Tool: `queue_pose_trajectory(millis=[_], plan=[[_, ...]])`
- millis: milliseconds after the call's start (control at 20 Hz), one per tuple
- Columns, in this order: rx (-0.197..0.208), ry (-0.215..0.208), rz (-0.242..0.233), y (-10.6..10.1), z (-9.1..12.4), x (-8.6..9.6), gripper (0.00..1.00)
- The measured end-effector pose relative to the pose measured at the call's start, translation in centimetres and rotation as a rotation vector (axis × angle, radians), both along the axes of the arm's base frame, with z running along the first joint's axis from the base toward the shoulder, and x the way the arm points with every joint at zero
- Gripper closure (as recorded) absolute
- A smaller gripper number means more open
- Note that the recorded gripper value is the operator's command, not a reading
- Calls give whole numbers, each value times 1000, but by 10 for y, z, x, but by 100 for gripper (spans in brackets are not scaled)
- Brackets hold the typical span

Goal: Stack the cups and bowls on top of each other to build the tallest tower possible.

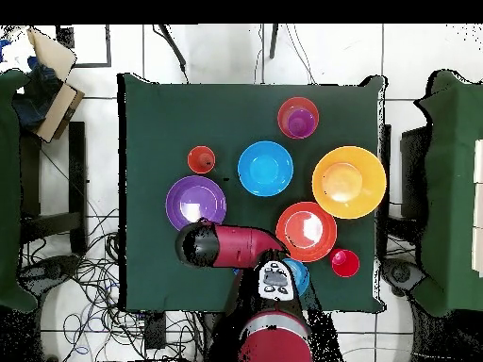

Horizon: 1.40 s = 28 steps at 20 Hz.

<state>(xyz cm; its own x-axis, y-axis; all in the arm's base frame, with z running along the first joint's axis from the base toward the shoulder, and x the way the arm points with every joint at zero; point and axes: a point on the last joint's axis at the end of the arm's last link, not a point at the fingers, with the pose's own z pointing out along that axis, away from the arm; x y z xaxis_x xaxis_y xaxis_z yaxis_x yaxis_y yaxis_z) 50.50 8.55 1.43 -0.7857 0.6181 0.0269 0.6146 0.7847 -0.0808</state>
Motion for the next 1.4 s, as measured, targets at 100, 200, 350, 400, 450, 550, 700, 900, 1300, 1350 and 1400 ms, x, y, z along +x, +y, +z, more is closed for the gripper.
queue_pose_trajectory(millis=[100, 200, 350, 400, 450, 550, 700, 900, 1300, 1350, 1400], plan=[[-15, -26, -2, -1, 1, 2, 0], [-30, -65, -5, 1, 0, 4, 0], [-45, -136, -15, 7, -7, 9, 0], [-49, -161, -20, 10, -12, 9, 0], [-53, -186, -24, 12, -16, 9, 0], [-56, -200, -24, 15, -20, 7, 0], [-58, -207, -27, 18, -31, -4, 0], [-59, -181, -38, 18, -41, -18, 0], [-46, -119, -56, 24, -48, -47, 0], [-43, -116, -58, 24, -48, -48, 0], [-39, -111, -61, 24, -48, -50, 0]])
